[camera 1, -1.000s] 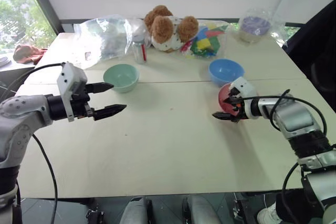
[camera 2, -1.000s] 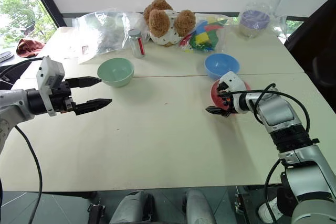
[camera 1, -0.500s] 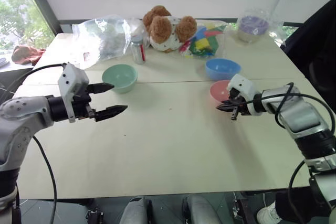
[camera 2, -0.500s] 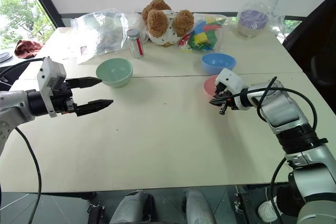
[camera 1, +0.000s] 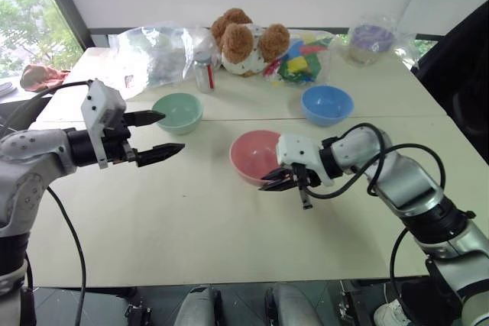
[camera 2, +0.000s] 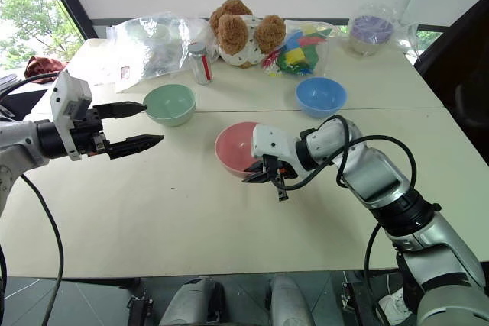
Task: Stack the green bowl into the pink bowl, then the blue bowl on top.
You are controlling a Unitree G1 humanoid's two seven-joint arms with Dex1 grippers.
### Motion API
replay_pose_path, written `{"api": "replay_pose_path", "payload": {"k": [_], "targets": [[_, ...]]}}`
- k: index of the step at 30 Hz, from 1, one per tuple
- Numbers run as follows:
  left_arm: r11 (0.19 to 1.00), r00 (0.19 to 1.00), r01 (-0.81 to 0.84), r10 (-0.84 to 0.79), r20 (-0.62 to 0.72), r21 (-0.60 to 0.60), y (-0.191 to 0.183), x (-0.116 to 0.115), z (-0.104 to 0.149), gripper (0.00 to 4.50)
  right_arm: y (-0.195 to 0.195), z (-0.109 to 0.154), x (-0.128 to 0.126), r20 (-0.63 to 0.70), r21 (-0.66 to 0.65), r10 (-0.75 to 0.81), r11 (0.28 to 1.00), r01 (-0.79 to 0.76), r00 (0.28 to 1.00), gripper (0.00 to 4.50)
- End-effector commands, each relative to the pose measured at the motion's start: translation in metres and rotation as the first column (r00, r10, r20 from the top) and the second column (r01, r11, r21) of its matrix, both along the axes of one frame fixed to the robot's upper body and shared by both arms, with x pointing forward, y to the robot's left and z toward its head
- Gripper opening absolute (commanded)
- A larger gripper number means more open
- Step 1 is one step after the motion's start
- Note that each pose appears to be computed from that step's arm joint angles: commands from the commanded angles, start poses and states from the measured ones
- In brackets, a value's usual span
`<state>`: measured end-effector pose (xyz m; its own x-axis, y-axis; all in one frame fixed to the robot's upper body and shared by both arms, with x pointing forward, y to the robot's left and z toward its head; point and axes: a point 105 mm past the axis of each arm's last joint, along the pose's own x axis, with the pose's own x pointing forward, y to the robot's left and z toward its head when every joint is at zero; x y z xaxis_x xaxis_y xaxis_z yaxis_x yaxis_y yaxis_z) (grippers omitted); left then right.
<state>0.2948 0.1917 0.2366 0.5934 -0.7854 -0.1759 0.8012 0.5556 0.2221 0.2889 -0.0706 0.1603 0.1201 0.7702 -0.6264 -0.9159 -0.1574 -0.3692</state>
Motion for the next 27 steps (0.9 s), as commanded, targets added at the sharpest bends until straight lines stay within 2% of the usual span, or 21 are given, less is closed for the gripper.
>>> {"api": "replay_pose_path", "payload": {"k": [1, 8, 11, 14, 15, 16, 18, 22, 24, 27], "targets": [[1.0, 0.999, 0.009, -0.009, 0.04, 0.013, -0.001, -0.003, 0.009, 4.5, 0.009, 0.005, 0.001, 0.049, 0.005, 0.057, 0.998, -0.057, 0.997, 0.1], [1.0, 1.0, 0.0, 0.0, 0.02, 0.014, 0.0, -0.005, 0.004, 4.5, 0.01, -0.01, 0.006, 0.04, -0.024, 0.073, 0.997, -0.072, 0.997, 0.1], [1.0, 1.0, -0.013, 0.013, 0.014, 0.024, 0.002, -0.005, 0.0, 4.5, 0.01, -0.007, 0.005, 0.036, -0.016, 0.075, 0.997, -0.075, 0.997, 1.12], [0.998, 0.999, -0.04, 0.039, 0.026, 0.053, 0.005, 0.001, -0.004, 4.5, 0.006, 0.002, 0.001, 0.028, -0.004, 0.081, 0.997, -0.081, 0.996, 2.66], [0.997, 0.998, -0.051, 0.049, 0.032, 0.064, 0.006, 0.004, -0.005, 4.5, 0.005, 0.007, -0.001, 0.025, 0.002, 0.083, 0.997, -0.083, 0.996, 3.04], [0.996, 0.998, -0.057, 0.055, 0.036, 0.071, 0.007, 0.005, -0.005, 4.5, 0.004, 0.01, -0.002, 0.022, 0.006, 0.084, 0.996, -0.084, 0.996, 3.68], [0.992, 0.996, -0.078, 0.073, 0.053, 0.095, 0.009, 0.01, -0.006, 4.5, 0.001, 0.021, -0.005, 0.023, 0.02, 0.081, 0.996, -0.082, 0.996, 4.48], [0.968, 0.983, -0.167, 0.148, 0.113, 0.188, 0.022, 0.031, -0.011, 4.5, -0.011, 0.078, -0.011, -0.003, 0.192, 0.018, 0.981, -0.017, 1.0, 4.48], [0.952, 0.969, -0.221, 0.189, 0.158, 0.212, 0.03, 0.05, -0.012, 4.5, -0.025, 0.108, -0.013, -0.016, 0.275, -0.043, 0.96, 0.046, 0.999, 4.48], [0.94, 0.959, -0.254, 0.214, 0.186, 0.228, 0.035, 0.069, -0.015, 4.5, -0.035, 0.127, -0.019, -0.057, 0.342, -0.077, 0.935, 0.092, 0.995, 4.48]]}}
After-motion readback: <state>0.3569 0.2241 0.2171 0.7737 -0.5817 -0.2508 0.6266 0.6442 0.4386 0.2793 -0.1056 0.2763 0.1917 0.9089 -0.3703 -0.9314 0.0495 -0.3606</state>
